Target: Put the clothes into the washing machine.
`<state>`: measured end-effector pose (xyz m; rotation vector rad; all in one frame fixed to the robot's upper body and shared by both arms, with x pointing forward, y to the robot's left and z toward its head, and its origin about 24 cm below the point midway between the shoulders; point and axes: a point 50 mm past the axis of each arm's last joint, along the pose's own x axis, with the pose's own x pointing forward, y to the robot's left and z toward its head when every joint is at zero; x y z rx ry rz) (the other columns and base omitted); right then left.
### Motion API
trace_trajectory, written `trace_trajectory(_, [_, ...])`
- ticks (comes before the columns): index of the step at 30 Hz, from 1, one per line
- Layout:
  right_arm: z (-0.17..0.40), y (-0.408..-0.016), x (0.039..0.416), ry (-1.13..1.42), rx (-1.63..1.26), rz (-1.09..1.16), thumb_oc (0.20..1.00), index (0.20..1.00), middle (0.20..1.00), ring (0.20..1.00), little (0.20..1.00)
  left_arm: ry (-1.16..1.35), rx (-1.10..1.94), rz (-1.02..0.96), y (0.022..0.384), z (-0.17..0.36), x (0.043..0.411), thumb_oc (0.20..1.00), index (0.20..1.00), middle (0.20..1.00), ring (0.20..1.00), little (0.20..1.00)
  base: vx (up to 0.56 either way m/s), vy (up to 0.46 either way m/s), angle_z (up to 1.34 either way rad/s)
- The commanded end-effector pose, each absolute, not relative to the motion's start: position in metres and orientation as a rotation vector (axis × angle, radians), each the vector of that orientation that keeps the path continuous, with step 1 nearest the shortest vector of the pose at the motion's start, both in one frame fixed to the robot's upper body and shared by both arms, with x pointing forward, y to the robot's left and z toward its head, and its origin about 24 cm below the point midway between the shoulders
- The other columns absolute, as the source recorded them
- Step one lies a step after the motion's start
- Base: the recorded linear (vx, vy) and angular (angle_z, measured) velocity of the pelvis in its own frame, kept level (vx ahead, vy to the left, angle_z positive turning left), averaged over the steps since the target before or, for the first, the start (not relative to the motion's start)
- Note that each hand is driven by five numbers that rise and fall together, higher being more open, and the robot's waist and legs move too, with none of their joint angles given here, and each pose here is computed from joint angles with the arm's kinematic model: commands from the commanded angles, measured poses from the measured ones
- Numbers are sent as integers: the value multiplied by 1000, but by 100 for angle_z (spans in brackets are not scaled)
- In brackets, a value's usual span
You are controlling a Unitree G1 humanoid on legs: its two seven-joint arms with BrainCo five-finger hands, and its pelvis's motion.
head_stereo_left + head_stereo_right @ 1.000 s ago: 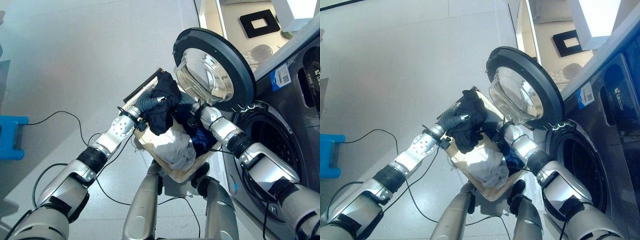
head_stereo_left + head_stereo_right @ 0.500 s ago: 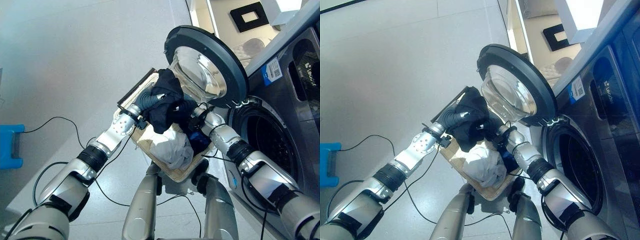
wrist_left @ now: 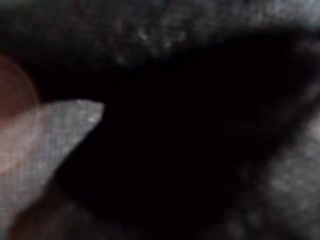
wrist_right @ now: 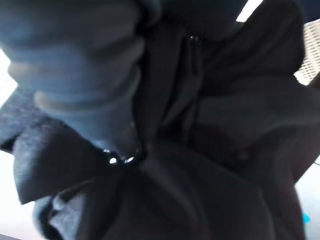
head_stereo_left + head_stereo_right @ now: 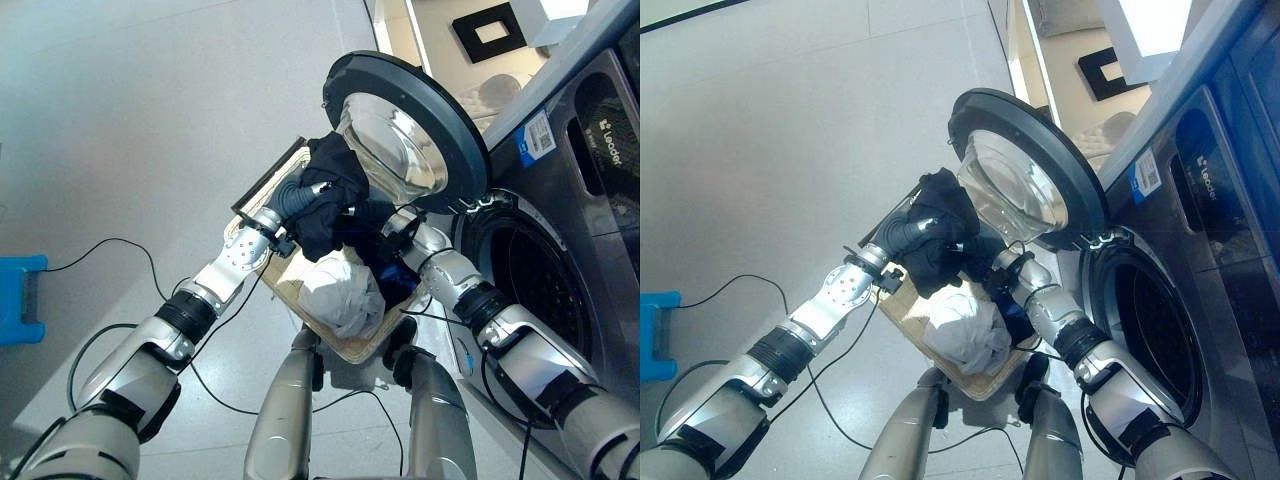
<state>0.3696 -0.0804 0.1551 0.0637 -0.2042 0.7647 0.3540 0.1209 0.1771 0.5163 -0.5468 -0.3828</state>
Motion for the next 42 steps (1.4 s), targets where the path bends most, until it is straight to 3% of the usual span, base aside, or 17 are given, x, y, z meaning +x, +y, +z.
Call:
trace_trajectory(1, [219,-25,346,-483,149,1044,200,200,200,200,200,-654,455,-489,81,193,348,200,200,200,200,200,-17,-7,-4])
trace_trajectory(8, [221,-26,349,-493,195,1013,200,200,200,200,200,-640,453,-480,79,196,352,200,200,200,200,200,-3,-2,0])
trace_trajectory(9, [223,-27,351,-498,219,998,200,200,200,200,200,-637,455,-480,79,196,353,369,369,369,369,369,-12,-9,-4])
trace_trajectory(10, [224,-28,352,-501,243,985,200,200,200,200,200,-634,455,-480,79,196,354,740,740,740,740,740,-9,-3,-4])
trace_trajectory(11, [224,-32,354,-507,267,965,200,200,200,200,200,-629,452,-484,79,196,354,1000,1000,1000,1000,1000,-5,1,-4])
trace_trajectory(23, [196,-93,376,-494,627,696,200,200,200,200,200,-616,459,-477,85,188,355,1000,1000,1000,1000,1000,-14,17,-12])
trace_trajectory(30, [173,-102,377,-471,804,654,200,200,200,200,200,-614,461,-448,83,187,359,1000,1000,1000,1000,1000,-20,35,-27])
trace_trajectory(36, [148,-97,373,-420,942,610,200,200,200,200,200,-601,416,-370,85,181,360,1000,1000,1000,1000,1000,7,62,-25])
trace_trajectory(42, [115,-110,371,-371,1023,422,200,200,200,200,200,-553,268,-104,99,165,365,1000,1000,1000,1000,1000,24,93,-11])
